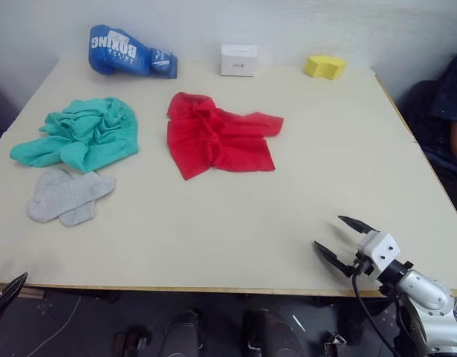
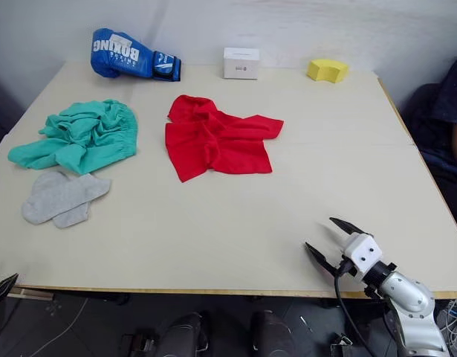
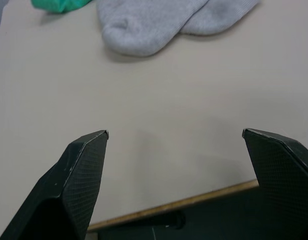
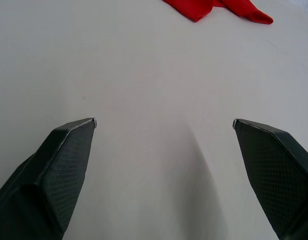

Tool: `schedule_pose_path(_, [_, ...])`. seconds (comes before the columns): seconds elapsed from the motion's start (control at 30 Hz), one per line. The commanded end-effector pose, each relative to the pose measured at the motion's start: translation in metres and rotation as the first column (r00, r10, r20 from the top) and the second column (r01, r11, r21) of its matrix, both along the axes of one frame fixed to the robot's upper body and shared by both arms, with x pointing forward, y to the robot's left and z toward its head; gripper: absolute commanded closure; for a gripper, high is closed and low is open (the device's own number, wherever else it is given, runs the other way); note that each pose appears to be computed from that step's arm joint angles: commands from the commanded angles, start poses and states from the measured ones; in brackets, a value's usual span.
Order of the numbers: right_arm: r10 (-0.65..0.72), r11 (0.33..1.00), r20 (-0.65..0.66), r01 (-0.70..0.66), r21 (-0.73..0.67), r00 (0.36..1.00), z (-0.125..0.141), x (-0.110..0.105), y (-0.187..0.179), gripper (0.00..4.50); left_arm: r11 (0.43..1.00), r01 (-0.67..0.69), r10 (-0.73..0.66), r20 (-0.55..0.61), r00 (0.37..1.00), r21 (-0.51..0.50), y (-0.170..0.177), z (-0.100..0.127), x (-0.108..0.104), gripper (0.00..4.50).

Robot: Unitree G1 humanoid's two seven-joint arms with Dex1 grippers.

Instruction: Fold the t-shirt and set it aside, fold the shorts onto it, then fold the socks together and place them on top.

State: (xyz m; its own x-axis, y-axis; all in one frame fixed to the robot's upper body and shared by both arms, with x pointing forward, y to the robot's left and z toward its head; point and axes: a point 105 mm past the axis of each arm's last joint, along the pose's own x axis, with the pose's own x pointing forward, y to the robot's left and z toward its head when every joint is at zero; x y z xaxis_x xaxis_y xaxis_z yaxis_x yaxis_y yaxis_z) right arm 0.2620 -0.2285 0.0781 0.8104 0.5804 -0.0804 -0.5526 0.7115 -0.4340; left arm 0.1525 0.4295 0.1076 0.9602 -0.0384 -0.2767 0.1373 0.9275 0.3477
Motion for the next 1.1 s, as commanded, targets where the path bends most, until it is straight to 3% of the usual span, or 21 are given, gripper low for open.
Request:
schedule_pose_path(0.03, [0.005,1.000,0.035,-0.006,0.018,0.999,0.008,0.001,0.002,0.02,0.999,0.045,-0.045,0.035,0.998,0.019,-0.005,0.018,0.004,0.00])
schedule_pose_path(0.3, [0.010,0.998,0.091,-0.015,0.062,0.996,0.027,0.009,0.013,0.02,0.964,0.240,-0.237,0.035,0.971,-0.116,-0.056,0.040,0.033,0.00])
schedule_pose_path(0.43, [-0.009,0.991,0.132,-0.009,0.135,0.991,0.064,0.040,0.031,0.02,0.910,0.413,-0.415,-0.097,0.905,-0.039,-0.101,0.051,0.062,0.00])
schedule_pose_path(0.53, [0.147,0.989,0.144,-0.149,0.000,0.979,0.080,0.054,0.061,0.02,0.880,0.476,-0.474,-0.064,0.878,0.006,-0.125,0.069,0.089,0.00])
schedule_pose_path(0.67, [0.261,0.960,0.132,-0.243,-0.141,0.956,0.094,0.080,0.086,0.02,0.823,0.566,-0.562,-0.081,0.823,0.038,-0.164,0.073,0.121,0.00])
schedule_pose_path(0.9, [0.252,0.931,0.091,-0.215,-0.296,0.963,0.104,0.145,0.119,0.02,0.836,0.535,-0.517,-0.151,0.842,0.119,-0.188,0.058,0.180,0.00])
schedule_pose_path(1.0, [0.247,0.931,0.039,-0.226,-0.287,0.968,0.101,0.163,0.135,0.02,0.869,0.482,-0.470,-0.119,0.874,0.112,-0.212,0.051,0.216,0.00])
schedule_pose_path(1.1, [0.242,0.919,0.024,-0.221,-0.327,0.970,0.094,0.173,0.147,0.02,0.867,0.470,-0.456,-0.116,0.882,0.167,-0.232,0.045,0.241,0.00])
